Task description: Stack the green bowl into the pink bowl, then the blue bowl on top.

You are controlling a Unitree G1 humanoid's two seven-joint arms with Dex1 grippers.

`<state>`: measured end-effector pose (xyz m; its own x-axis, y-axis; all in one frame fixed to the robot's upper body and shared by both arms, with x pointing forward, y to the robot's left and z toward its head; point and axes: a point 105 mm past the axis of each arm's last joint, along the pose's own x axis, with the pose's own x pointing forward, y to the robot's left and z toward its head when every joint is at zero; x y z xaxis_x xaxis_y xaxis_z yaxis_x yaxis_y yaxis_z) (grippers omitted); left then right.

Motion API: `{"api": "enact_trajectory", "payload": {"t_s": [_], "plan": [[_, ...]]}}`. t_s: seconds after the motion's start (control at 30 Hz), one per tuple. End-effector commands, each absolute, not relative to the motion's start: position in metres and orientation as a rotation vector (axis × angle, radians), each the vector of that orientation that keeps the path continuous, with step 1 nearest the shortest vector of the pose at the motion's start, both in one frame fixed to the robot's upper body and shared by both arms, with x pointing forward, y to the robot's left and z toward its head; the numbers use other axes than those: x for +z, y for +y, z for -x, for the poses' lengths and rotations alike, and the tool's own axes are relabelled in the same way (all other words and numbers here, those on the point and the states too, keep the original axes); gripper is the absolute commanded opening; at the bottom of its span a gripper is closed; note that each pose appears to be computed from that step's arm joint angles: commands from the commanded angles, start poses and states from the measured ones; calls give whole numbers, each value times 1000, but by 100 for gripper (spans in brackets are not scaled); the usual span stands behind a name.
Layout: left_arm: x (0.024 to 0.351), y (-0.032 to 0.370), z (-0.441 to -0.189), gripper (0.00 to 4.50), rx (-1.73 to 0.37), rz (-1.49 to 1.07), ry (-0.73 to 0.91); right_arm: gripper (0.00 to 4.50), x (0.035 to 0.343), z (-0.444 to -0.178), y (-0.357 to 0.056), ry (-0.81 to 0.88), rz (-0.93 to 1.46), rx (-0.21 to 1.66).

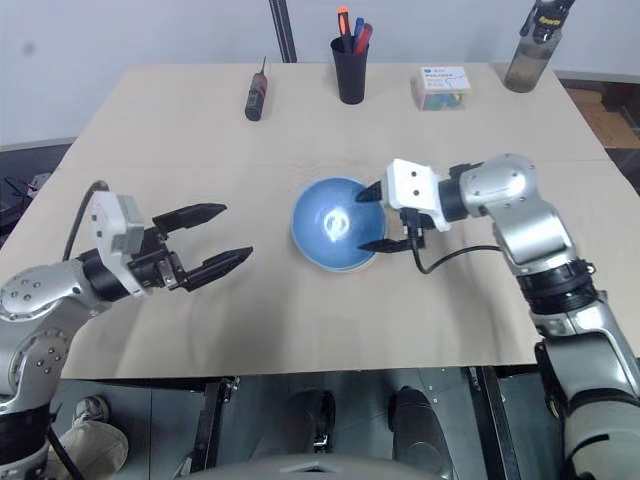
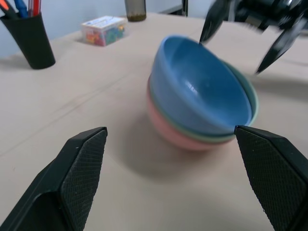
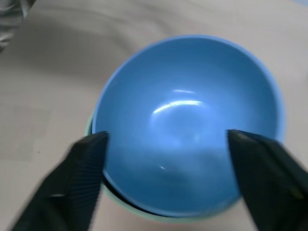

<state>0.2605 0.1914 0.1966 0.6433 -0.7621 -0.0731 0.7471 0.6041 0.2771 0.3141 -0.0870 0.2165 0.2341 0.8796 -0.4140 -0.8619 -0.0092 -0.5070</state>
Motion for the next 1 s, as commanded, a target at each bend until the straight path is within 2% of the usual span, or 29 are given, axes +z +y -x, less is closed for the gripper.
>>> {"api": "enact_trajectory", "payload": {"t_s": [0.03,0.2,0.4,0.6,1.0], "plan": [[203,194,-261,450,-843,-309,-106,444,239,-305,-102,-101,738,1277],[198,204,-258,450,-846,-313,-84,444,244,-294,-137,-78,626,1072],[192,228,-250,450,-839,-324,14,444,231,-263,-191,66,570,883],[194,228,-250,450,-877,-307,27,444,229,-254,-196,70,536,848],[192,223,-249,450,-914,-302,46,444,229,-255,-186,57,519,878]]}}
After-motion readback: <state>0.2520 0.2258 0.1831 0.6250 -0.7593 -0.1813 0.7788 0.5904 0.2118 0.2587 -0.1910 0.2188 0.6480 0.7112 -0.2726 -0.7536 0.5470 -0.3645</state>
